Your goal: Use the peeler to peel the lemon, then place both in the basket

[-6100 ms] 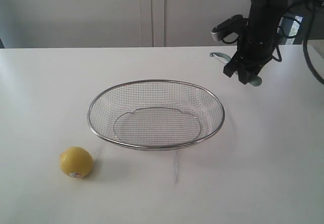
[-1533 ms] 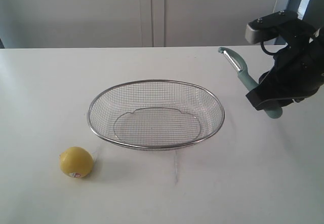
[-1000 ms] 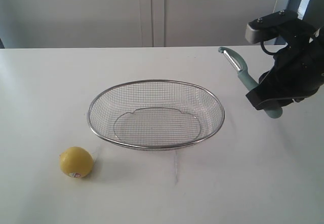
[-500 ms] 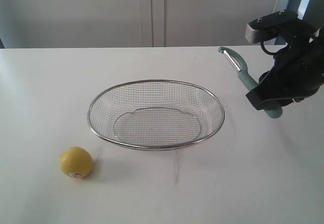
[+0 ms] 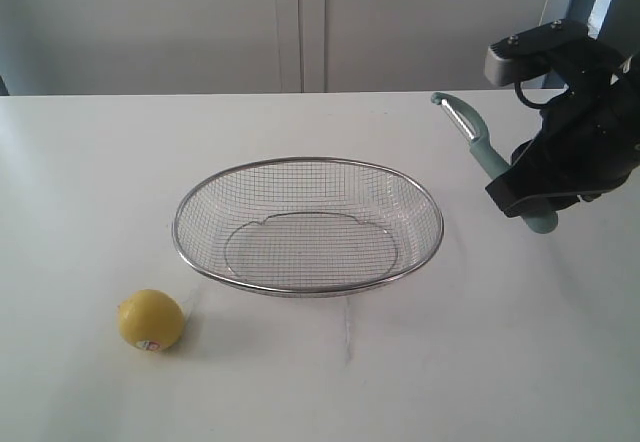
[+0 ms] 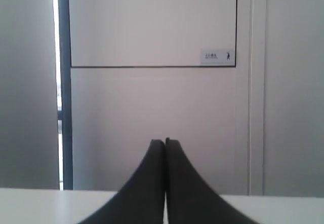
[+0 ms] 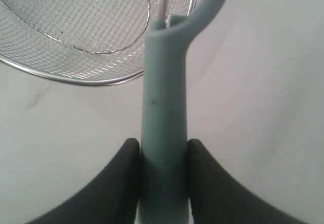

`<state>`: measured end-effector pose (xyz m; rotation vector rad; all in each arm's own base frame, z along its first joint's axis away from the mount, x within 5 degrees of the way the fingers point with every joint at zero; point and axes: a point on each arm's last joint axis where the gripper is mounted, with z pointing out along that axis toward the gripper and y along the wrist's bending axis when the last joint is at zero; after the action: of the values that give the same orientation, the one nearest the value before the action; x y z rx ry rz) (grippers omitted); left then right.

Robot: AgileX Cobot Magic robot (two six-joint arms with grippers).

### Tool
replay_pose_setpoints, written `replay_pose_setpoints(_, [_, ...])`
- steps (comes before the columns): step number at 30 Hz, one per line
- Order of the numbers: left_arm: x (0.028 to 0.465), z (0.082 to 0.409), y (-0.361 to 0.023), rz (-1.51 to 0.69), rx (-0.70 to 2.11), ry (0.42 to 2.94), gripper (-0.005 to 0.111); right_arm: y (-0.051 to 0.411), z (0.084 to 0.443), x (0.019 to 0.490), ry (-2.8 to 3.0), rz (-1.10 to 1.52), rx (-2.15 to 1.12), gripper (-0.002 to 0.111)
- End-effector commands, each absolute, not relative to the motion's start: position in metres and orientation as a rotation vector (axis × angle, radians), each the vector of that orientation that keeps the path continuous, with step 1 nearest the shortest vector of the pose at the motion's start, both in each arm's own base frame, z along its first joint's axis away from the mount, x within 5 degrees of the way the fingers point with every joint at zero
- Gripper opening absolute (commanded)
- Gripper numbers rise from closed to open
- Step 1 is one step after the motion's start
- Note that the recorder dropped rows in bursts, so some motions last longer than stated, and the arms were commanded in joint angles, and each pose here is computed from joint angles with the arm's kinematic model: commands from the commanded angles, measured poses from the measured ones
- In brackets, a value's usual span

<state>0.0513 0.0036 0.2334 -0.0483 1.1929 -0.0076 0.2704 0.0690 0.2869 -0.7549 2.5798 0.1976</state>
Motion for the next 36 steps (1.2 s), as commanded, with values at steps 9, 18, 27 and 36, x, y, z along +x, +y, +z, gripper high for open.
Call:
replay_pose_setpoints(9, [0.044, 0.246, 0.006, -0.013, -0.078, 1.018, 0.000, 0.069, 0.288, 0.269, 2.562, 0.197, -0.759, 0.000])
replay_pose_setpoints(18, [0.033, 0.280, 0.006, -0.018, -0.079, 0.915, 0.000, 0.069, 0.288, 0.269, 2.561, 0.196, -0.758, 0.000])
replay_pose_setpoints(27, [0.046, 0.295, 0.000, 0.058, 0.042, 0.973, 0.000, 0.069, 0.288, 0.269, 2.561, 0.196, -0.758, 0.000])
replay_pose_setpoints(36, [0.090, 0.304, -0.009, 0.024, 0.155, 1.300, 0.000, 0.069, 0.288, 0.269, 2.561, 0.196, -0.758, 0.000])
